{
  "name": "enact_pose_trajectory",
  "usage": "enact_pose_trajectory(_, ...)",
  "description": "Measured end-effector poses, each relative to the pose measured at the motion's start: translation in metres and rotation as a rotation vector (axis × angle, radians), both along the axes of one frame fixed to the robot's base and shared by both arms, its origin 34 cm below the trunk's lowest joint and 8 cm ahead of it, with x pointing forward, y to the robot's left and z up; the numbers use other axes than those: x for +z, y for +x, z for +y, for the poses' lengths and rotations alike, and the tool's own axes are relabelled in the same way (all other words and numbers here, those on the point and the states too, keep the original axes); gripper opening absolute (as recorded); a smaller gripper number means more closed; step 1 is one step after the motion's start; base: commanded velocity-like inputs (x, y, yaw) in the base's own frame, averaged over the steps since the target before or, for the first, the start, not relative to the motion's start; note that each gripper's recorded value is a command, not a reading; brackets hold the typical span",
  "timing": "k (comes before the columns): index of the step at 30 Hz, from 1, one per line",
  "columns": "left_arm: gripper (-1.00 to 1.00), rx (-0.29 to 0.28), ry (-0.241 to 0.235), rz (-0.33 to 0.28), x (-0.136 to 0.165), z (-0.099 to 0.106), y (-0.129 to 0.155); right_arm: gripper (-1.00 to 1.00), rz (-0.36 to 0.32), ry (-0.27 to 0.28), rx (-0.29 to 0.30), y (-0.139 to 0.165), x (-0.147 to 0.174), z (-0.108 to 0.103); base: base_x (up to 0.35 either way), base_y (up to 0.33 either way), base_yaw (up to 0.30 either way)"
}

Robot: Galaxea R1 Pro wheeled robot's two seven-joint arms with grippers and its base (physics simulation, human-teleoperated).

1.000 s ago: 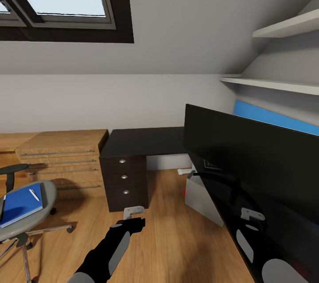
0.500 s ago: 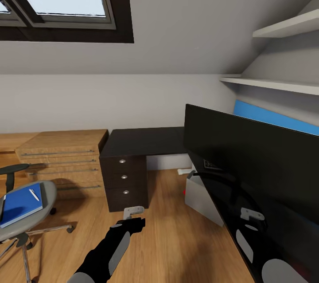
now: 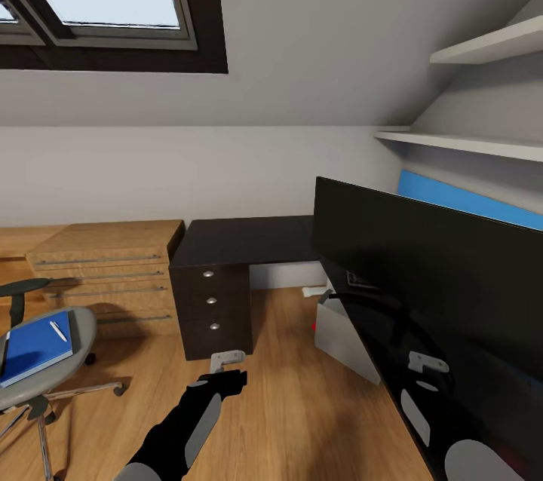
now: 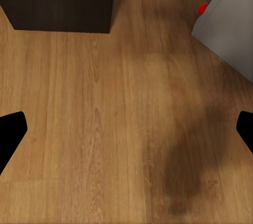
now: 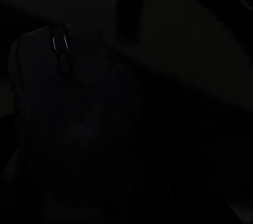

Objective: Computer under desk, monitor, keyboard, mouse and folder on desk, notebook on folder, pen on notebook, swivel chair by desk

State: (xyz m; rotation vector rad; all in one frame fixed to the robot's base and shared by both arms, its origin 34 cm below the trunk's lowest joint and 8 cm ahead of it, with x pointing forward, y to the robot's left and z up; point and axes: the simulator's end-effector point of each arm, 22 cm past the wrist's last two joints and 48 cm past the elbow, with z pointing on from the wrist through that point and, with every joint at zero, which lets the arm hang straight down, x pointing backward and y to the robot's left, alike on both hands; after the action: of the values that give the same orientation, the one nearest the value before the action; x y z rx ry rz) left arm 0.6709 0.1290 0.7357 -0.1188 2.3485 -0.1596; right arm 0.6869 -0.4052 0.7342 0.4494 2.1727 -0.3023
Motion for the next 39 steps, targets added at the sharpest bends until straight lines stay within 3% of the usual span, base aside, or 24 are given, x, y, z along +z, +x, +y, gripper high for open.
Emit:
enact_pose_trajectory(4, 1.0, 0.0, 0.0, 0.0, 0.0, 0.0, 0.0, -1.0, -0.01, -0.001, 0.001, 0.003, 0.004, 0.0, 0.0, 0.0, 0.0)
enact_pose_trajectory(10, 1.0, 0.001, 0.001, 0.0, 0.0, 0.0, 0.0, -1.0, -0.084, -0.008, 0.006, 0.021, 0.033, 0.003, 0.0, 0.0, 0.0)
enact_pose_trajectory(17, 1.0, 0.002, 0.002, -0.001, 0.0, 0.001, 0.0, -1.0, -0.207, 0.01, 0.063, 0.047, 0.079, 0.048, 0.0, 0.0, 0.0)
enact_pose_trajectory(19, 1.0, 0.003, 0.002, -0.002, 0.0, 0.001, 0.0, -1.0, -0.214, 0.013, 0.079, 0.043, 0.079, 0.058, 0.0, 0.0, 0.0)
enact_pose_trajectory(24, 1.0, 0.008, -0.002, -0.023, 0.004, 0.001, 0.004, -1.0, -0.218, 0.058, 0.129, 0.042, 0.075, 0.112, 0.0, 0.0, 0.068)
enact_pose_trajectory(27, 1.0, 0.011, -0.003, -0.034, 0.005, 0.001, 0.005, -1.0, -0.218, 0.076, 0.139, 0.042, 0.074, 0.127, 0.0, 0.0, 0.161)
enact_pose_trajectory(39, 1.0, 0.01, -0.005, -0.036, 0.005, 0.001, 0.005, -1.0, -0.227, 0.078, 0.153, 0.043, 0.076, 0.136, 0.0, 0.0, 0.018)
